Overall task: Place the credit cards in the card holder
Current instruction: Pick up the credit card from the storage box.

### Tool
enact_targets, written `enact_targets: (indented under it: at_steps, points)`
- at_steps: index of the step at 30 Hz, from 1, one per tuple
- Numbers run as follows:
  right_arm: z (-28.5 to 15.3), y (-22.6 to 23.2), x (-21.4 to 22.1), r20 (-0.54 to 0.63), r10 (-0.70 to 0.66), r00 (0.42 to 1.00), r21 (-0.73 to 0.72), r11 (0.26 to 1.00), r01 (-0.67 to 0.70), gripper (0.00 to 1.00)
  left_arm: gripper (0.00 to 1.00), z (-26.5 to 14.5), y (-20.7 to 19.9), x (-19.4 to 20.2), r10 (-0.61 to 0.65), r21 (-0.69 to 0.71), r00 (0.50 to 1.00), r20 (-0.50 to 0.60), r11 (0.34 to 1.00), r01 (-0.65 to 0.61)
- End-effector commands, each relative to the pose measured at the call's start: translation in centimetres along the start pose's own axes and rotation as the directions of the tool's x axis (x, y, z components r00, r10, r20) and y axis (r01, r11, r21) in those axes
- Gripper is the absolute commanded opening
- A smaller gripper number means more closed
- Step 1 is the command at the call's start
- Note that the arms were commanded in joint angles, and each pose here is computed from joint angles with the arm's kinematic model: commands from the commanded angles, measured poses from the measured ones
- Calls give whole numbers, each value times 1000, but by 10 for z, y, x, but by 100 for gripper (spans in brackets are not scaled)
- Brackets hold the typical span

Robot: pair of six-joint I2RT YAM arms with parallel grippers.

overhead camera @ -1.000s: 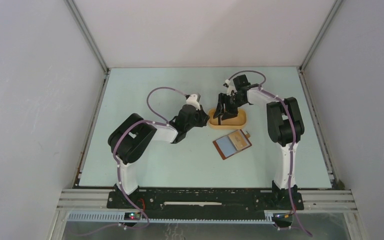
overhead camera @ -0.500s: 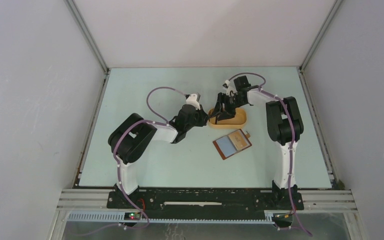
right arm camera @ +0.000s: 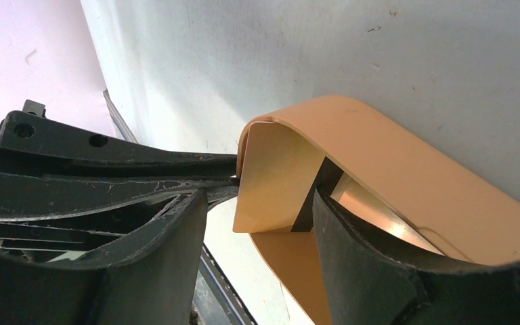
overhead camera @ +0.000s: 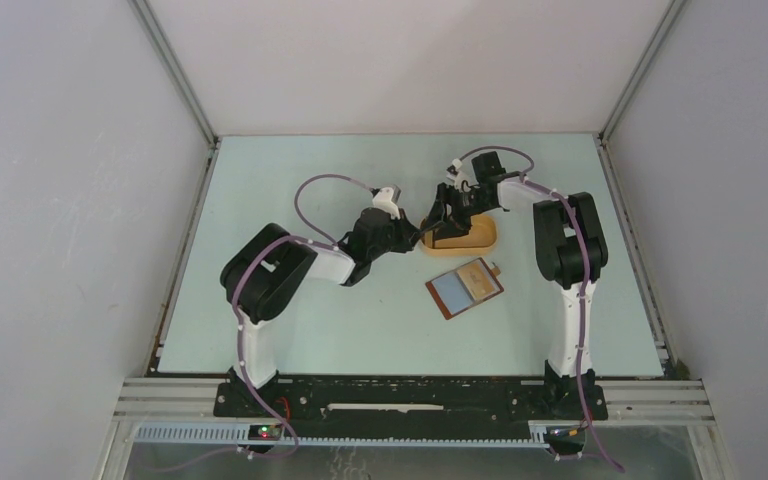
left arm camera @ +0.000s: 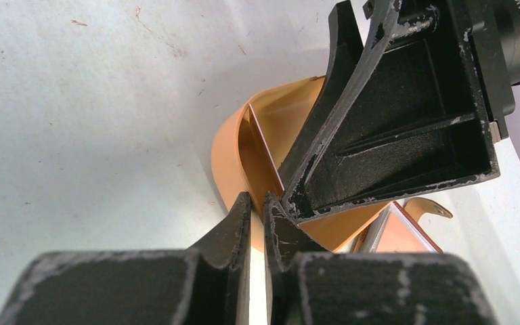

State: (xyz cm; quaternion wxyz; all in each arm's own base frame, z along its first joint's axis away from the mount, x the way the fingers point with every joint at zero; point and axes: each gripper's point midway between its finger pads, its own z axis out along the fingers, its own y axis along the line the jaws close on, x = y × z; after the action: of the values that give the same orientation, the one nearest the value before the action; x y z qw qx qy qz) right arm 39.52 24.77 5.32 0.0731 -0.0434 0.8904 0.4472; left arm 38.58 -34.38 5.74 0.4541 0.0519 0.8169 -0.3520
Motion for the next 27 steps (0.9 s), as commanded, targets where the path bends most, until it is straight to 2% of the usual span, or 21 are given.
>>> enact_targets:
  at_steps: [1, 3, 6, 21, 27]
  points:
    - [8, -18, 6, -18, 72, 997, 9, 997, -71, 68, 10, 5, -35, -2, 2, 148, 1000, -21, 989, 1]
    - [8, -19, 7, -20, 79, 997, 5, 997, -79, 67, 17, 7, -37, -2, 1, 159, 1000, -28, 987, 4]
    - [9, -21, 8, -23, 89, 996, 4, 996, -89, 66, 21, 10, -41, 2, 3, 182, 999, -50, 983, 7]
    - [9, -22, 10, -30, 133, 991, -17, 991, -133, 57, 34, 13, -45, 6, 6, 209, 997, -76, 978, 10]
    - [7, -24, 10, -35, 170, 985, -57, 983, -172, 57, 38, 14, -47, 9, 6, 222, 996, -87, 975, 13]
